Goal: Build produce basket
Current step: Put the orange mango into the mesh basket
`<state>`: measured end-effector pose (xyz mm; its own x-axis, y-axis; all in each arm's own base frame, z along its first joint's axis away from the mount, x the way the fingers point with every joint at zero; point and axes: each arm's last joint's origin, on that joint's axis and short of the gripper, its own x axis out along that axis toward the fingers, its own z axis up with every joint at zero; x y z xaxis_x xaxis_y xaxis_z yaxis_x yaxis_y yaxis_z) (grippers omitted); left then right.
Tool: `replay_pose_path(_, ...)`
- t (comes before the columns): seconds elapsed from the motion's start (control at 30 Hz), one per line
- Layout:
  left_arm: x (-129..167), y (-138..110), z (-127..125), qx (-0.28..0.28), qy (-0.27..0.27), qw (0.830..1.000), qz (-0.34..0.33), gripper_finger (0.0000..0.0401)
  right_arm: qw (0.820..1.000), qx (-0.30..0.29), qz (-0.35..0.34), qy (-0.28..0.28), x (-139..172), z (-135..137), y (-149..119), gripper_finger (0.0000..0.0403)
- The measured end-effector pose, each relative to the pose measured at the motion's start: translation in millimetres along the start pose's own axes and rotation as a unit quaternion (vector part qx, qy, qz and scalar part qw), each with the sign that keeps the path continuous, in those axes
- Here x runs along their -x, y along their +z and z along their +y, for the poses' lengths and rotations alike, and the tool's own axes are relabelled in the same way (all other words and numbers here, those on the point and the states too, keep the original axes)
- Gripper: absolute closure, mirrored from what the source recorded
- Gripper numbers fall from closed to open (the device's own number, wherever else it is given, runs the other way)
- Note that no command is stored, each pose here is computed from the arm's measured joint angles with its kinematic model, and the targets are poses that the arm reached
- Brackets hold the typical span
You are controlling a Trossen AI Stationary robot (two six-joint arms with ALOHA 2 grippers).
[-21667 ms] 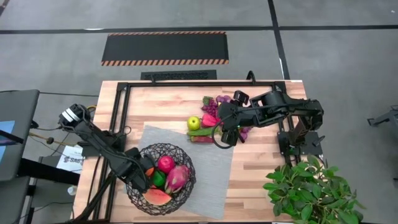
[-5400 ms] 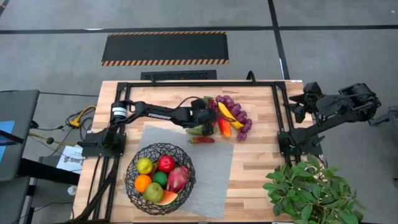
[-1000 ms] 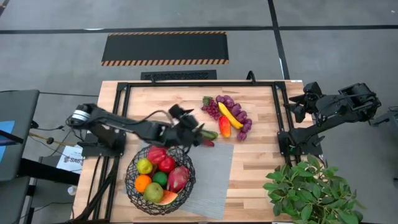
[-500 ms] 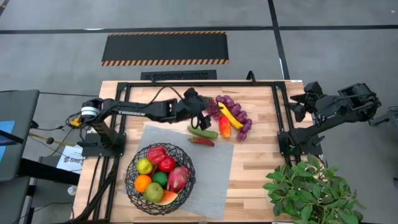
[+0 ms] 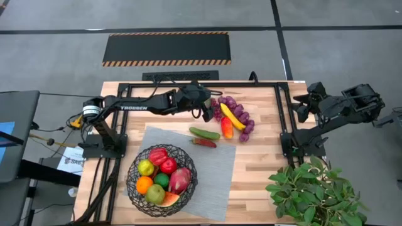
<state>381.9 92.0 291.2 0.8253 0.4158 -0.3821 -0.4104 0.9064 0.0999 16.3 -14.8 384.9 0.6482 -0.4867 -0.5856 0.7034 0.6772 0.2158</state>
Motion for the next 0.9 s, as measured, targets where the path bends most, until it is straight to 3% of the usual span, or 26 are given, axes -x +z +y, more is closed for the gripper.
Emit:
replay_pose_path(0.27,-0.8,0.7,3.7,0.006,0.001,1.0,-0.004,0.006,1.0,0.0,0.0,0.0,0.0,0.0,0.0,0.0148)
replay_pose_path(0.6,1.6,0.7,-8.8,0.015,-0.042,0.999,-0.004,0.006,1.0,0.0,0.011,0.008,0.0,0.5,-0.6,0.0148)
replay_pose_path(0.9,2.0,1.1,-10.1,0.031,-0.034,0.999,-0.005,0.006,1.0,0.0,0.013,0.009,0.0,0.6,-0.7,0.0148)
